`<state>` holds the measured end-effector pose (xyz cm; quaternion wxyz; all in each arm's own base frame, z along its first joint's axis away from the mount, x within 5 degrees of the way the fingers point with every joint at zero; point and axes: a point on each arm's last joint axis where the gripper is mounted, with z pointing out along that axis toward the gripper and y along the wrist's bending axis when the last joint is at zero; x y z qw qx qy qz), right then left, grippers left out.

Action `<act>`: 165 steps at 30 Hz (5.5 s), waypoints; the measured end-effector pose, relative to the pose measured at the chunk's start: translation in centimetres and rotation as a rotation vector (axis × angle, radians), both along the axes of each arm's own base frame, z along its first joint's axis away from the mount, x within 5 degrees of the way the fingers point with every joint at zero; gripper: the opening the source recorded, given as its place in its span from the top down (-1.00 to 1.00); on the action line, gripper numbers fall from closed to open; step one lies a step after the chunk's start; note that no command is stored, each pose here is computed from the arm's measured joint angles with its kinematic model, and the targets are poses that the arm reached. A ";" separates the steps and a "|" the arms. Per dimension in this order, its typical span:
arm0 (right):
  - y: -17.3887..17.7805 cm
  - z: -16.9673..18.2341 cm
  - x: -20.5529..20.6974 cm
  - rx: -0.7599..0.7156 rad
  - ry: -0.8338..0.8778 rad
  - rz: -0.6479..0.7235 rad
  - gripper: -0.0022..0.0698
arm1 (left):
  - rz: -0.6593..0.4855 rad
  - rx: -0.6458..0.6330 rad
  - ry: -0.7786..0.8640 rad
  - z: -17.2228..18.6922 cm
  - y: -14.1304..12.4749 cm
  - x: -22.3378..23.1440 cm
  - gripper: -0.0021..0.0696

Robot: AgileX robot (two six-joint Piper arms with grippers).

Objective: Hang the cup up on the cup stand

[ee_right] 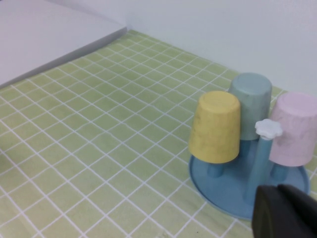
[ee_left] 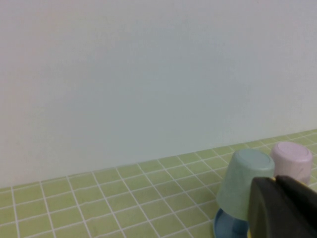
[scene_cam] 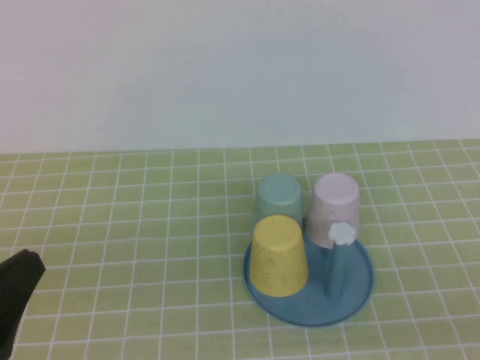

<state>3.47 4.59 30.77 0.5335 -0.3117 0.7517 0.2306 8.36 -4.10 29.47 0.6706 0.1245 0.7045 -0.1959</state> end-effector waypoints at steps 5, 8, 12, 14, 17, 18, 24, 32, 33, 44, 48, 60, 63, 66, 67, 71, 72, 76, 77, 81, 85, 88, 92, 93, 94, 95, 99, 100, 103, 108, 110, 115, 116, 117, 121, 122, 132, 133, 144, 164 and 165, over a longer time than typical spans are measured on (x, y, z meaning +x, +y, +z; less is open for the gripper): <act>0.0 0.0 0.0 0.000 0.000 0.000 0.94 | 0.000 0.000 0.000 0.0 0.0 0.0 0.94; 0.0 0.0 0.0 0.000 0.000 0.000 0.94 | 0.000 0.000 0.000 0.0 0.0 0.0 0.94; -0.2 0.1 -0.2 0.008 -0.017 -0.013 0.94 | 0.000 0.007 -0.004 0.0 0.0 0.0 0.94; -0.8 0.3 -0.9 0.034 -0.057 -0.048 0.94 | -0.001 0.009 -0.004 0.0 0.0 0.0 0.94; -1.6 0.6 -1.9 0.070 -0.123 -0.116 0.94 | -0.026 0.013 0.005 -0.1 -0.2 -0.1 0.94; -1.8 0.6 -2.2 0.079 -0.145 -0.140 0.94 | -0.033 0.014 0.007 -0.1 -0.3 -0.1 0.94; -2.5 0.8 -2.5 0.053 -0.227 -0.279 0.94 | -0.053 0.017 0.014 -0.2 -0.4 -0.2 0.94; -3.9 1.3 -1.8 -0.117 -0.382 -0.499 0.94 | -0.074 0.009 0.027 -0.3 -0.6 -0.3 0.94; -4.0 1.5 -1.8 -0.141 -0.407 -0.515 0.94 | -0.074 0.009 0.027 -0.3 -0.6 -0.3 0.94; -5.2 -0.3 -0.8 -0.342 -0.411 -0.613 0.94 | -0.074 0.009 0.027 -0.3 -0.6 -0.3 0.94; -6.1 -3.1 0.5 -0.387 -0.316 -0.719 0.94 | -0.074 0.017 0.022 -0.3 -0.6 -0.3 0.94; -8.1 -2.7 1.0 -0.213 -0.347 -1.029 0.94 | -0.076 0.017 0.023 -0.3 -0.6 -0.3 0.94; -7.8 -2.4 1.1 -0.194 -0.381 -0.997 0.94 | -0.078 0.018 0.024 -0.3 -0.6 -0.3 0.94; -6.9 -1.7 1.3 -0.157 -0.460 -0.910 0.94 | -0.078 0.016 0.025 -0.3 -0.6 -0.3 0.94; -6.5 -1.4 1.4 -0.144 -0.496 -0.870 0.94 | -0.078 0.009 0.029 -0.3 -0.6 -0.3 0.94; -4.6 -0.1 1.2 -0.050 -0.654 -0.663 0.94 | -0.076 0.009 0.028 -0.3 -0.6 -0.3 0.94; -4.0 0.3 1.0 -0.017 -0.692 -0.607 0.94 | -0.078 0.009 0.029 -0.3 -0.6 -0.3 0.94; -2.9 1.1 0.5 0.109 -0.758 -0.480 0.94 | -0.076 0.009 0.028 -0.3 -0.6 -0.3 0.94; -2.8 1.2 0.4 0.133 -0.753 -0.475 0.94 | -0.076 0.009 0.028 -0.3 -0.6 -0.3 0.94; -3.1 1.0 0.6 0.152 -0.713 -0.508 0.94 | -0.076 0.009 0.028 -0.3 -0.6 -0.3 0.94; -3.5 0.8 0.6 0.147 -0.686 -0.550 0.94 | -0.076 0.009 0.028 -0.3 -0.6 -0.3 0.94; -3.8 0.5 0.6 0.157 -0.652 -0.585 0.94 | -0.076 0.009 0.028 -0.3 -0.6 -0.3 0.94; -4.3 -0.2 0.8 0.156 -0.562 -0.645 0.94 | -0.078 0.009 0.029 -0.3 -0.6 -0.3 0.94; -4.4 -0.3 0.9 0.156 -0.543 -0.655 0.94 | -0.078 0.009 0.029 -0.3 -0.6 -0.3 0.94; -4.4 -0.4 0.9 0.156 -0.528 -0.661 0.94 | -0.078 0.009 0.029 -0.3 -0.6 -0.3 0.94; -4.5 -0.6 0.9 0.145 -0.515 -0.667 0.94 | -0.078 0.009 0.029 -0.3 -0.6 -0.3 0.94; -4.4 -1.8 1.3 0.103 -0.477 -0.669 0.95 | -0.078 0.009 0.029 -0.3 -0.6 -0.3 0.94; -4.4 -2.5 1.5 0.100 -0.454 -0.668 0.95 | -0.078 0.009 0.029 -0.3 -0.6 -0.3 0.94; -4.2 -5.4 2.2 0.094 -0.357 -0.666 0.94 | -0.054 0.011 0.036 -0.3 -0.4 -0.2 0.94; -4.1 -9.4 2.4 0.097 -0.256 -0.668 0.95 | 0.019 0.009 0.015 -0.2 0.3 -0.6 0.94; -4.1 -10.8 2.3 0.109 -0.230 -0.670 0.95 | 0.052 0.006 -0.021 0.1 0.6 -1.2 0.94; -4.2 -12.1 2.1 0.128 -0.170 -0.687 0.94 | 0.101 0.001 -0.101 0.6 1.0 -2.4 0.94; -4.2 -12.1 2.1 0.131 -0.162 -0.689 0.95 | 0.101 -0.003 -0.109 0.7 1.0 -2.6 0.94; -4.2 -12.1 2.1 0.133 -0.161 -0.689 0.95 | 0.100 -0.008 -0.108 0.7 1.0 -2.6 0.94; -4.2 -12.2 2.1 0.132 -0.150 -0.693 0.94 | 0.074 -0.051 -0.099 0.8 0.8 -2.7 0.94; -4.2 -12.3 2.1 0.127 -0.145 -0.695 0.95 | 0.066 -0.049 -0.096 0.7 0.7 -2.7 0.94; -4.8 -13.7 1.8 0.015 -0.018 -0.754 0.95 | 0.073 0.176 0.033 -1.2 0.9 -2.7 0.94; -4.8 -13.8 1.8 0.008 -0.013 -0.755 0.95 | 0.116 0.163 0.055 -1.5 1.2 -2.5 0.94; -4.4 -13.9 1.7 -0.075 -0.032 -0.678 0.95 | 0.416 0.222 -0.058 -8.2 3.9 -2.3 0.94; -5.0 -13.9 1.7 -0.171 -0.052 -0.702 0.95 | 0.373 0.185 0.197 -12.2 3.6 -3.1 0.94; -5.0 -13.9 1.7 -0.160 -0.047 -0.709 0.94 | 0.373 0.185 0.197 -12.2 3.6 -3.1 0.94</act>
